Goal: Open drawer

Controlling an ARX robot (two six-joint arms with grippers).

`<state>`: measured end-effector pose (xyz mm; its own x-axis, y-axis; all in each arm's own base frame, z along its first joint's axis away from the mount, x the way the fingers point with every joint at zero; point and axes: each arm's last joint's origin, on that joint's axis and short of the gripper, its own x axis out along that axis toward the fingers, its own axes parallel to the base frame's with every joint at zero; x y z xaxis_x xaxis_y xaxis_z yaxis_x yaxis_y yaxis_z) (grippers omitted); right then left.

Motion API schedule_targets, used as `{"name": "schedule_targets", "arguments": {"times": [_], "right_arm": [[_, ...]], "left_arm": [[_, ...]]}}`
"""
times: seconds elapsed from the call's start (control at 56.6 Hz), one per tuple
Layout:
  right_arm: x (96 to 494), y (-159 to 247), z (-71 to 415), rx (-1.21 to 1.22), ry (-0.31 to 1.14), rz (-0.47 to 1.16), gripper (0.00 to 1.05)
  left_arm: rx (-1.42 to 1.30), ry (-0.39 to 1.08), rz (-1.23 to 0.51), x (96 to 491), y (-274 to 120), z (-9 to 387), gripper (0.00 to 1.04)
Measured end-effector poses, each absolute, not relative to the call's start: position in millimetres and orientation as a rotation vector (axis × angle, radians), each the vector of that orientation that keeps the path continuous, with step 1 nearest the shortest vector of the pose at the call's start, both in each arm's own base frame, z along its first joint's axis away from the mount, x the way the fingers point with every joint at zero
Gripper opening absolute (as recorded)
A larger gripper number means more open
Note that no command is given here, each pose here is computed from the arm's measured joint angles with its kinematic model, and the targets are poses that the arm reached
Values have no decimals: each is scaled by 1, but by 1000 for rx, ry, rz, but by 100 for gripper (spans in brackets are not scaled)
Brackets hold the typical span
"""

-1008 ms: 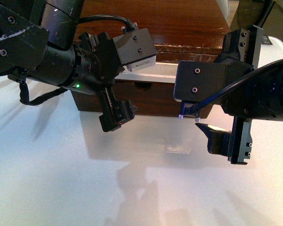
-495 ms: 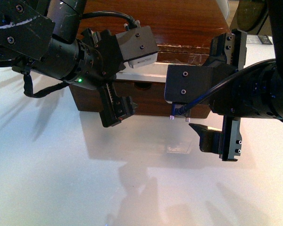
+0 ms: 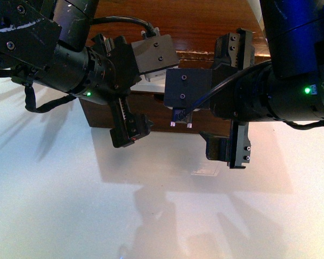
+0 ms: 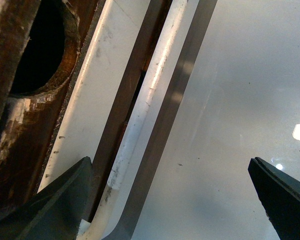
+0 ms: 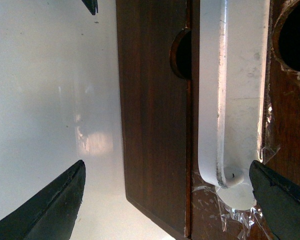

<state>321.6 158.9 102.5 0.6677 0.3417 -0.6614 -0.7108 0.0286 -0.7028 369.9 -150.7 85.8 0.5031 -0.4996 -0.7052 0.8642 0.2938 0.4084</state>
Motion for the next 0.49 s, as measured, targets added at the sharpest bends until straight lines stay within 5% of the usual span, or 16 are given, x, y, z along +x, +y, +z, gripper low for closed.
{"name": "schedule_targets", "arguments": {"times": [0.495], "right_arm": [[325, 166, 91, -1322, 357, 849, 96]], "left_arm": [[862, 505, -959, 369, -151, 85, 96]]}}
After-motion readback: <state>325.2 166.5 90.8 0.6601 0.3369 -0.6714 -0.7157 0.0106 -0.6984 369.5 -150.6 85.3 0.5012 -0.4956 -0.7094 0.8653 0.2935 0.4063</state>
